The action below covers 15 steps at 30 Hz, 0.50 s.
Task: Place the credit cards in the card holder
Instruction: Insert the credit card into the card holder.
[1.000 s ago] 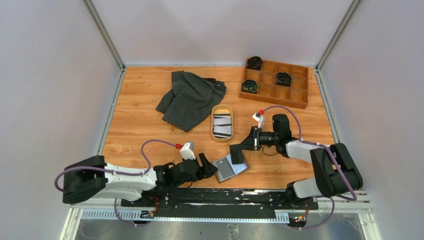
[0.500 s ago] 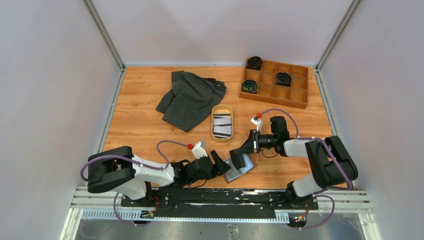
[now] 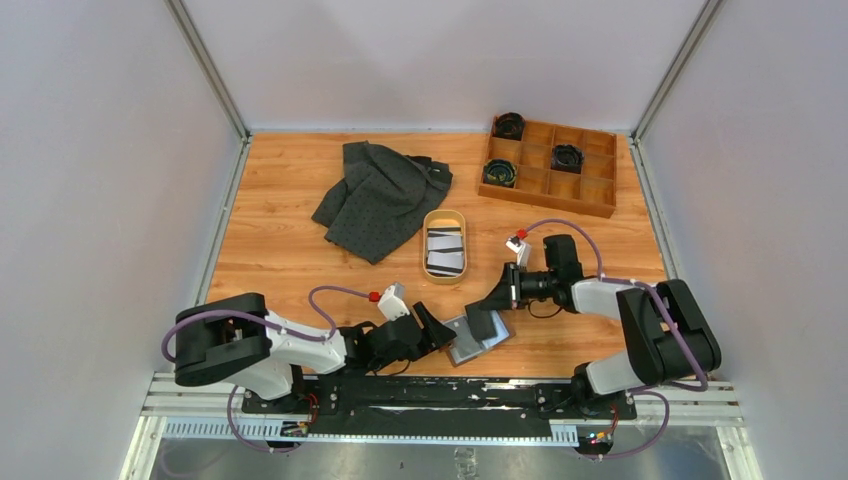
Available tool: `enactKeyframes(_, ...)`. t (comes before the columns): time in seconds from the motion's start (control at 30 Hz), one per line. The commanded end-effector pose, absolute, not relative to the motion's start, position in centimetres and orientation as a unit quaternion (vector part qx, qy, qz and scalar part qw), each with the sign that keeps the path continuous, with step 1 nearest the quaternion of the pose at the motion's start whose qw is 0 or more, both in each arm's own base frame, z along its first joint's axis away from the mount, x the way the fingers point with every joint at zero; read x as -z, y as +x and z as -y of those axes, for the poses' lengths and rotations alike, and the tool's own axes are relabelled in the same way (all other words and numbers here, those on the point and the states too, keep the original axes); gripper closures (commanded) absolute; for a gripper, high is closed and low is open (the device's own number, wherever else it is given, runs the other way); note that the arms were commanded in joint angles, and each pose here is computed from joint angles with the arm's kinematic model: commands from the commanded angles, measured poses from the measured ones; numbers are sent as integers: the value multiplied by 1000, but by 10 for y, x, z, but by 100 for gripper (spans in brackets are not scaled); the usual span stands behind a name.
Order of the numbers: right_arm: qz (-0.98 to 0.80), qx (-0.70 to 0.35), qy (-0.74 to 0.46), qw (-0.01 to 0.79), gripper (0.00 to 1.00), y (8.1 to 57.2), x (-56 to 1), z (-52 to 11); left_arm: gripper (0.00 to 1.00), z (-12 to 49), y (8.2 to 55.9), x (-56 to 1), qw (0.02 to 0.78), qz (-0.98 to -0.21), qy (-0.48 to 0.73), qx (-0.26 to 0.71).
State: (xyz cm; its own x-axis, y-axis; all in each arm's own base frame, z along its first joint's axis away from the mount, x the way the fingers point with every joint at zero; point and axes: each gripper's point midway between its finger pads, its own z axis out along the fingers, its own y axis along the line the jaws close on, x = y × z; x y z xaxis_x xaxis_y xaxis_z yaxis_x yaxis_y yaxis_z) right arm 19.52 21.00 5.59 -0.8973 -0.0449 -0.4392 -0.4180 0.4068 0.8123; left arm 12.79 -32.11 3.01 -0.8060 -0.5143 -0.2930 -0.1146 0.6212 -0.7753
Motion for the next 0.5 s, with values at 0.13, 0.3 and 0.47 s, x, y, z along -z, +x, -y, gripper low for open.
enactKeyframes(0.13, -837, -506, -127, 164, 100, 184, -53, -198, 38, 267, 122, 30, 265, -919, -142, 256)
enactKeyframes(0.3, -846, -501, -115, 144, 100, 175, -49, -196, 38, 270, 123, 25, 272, -917, -131, 260)
enactKeyframes(0.47, -868, -473, -75, 131, 100, 174, -39, -190, 39, 272, 122, 26, 267, -918, -133, 262)
